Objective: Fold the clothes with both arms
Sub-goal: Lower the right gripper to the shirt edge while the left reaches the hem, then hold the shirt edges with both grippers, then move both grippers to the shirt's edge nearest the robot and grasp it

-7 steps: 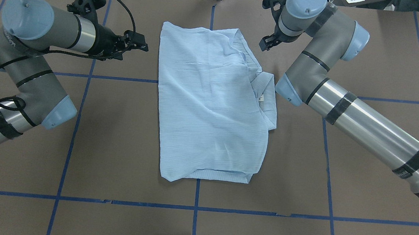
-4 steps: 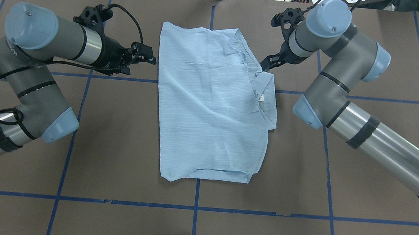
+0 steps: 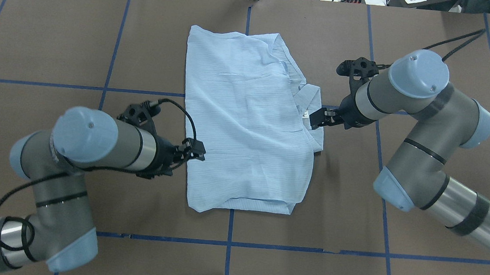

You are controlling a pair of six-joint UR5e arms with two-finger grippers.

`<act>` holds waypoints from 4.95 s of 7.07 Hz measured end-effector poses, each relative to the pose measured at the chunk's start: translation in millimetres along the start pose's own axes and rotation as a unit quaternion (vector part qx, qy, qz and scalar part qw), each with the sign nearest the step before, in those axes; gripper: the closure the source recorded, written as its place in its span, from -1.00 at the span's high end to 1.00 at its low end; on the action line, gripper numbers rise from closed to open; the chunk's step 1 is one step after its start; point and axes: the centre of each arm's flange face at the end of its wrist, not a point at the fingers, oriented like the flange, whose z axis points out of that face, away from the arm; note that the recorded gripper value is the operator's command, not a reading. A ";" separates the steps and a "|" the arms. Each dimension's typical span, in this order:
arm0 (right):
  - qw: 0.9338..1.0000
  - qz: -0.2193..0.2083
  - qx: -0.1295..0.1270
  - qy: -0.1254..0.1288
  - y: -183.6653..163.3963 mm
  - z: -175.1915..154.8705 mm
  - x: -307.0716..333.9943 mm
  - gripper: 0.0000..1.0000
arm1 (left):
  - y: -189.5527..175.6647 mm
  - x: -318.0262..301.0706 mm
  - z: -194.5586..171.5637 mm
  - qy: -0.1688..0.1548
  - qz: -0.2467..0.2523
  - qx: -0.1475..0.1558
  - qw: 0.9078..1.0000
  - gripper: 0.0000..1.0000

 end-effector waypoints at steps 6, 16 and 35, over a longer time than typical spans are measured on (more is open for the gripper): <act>1.000 0.025 -0.009 -0.009 35.0 -10.5 -0.3 0.99 | 62.3 -13.6 36.1 -0.047 -0.039 -0.016 0.998 0.37; 1.000 0.026 -0.009 -0.006 35.6 -9.3 2.6 0.99 | 50.4 -1.5 51.9 -0.049 -0.047 0.001 0.998 -1.00; 0.933 0.341 -0.010 0.111 153.6 95.2 -142.3 0.46 | 43.3 12.9 25.0 -0.029 -0.048 0.002 0.998 -1.00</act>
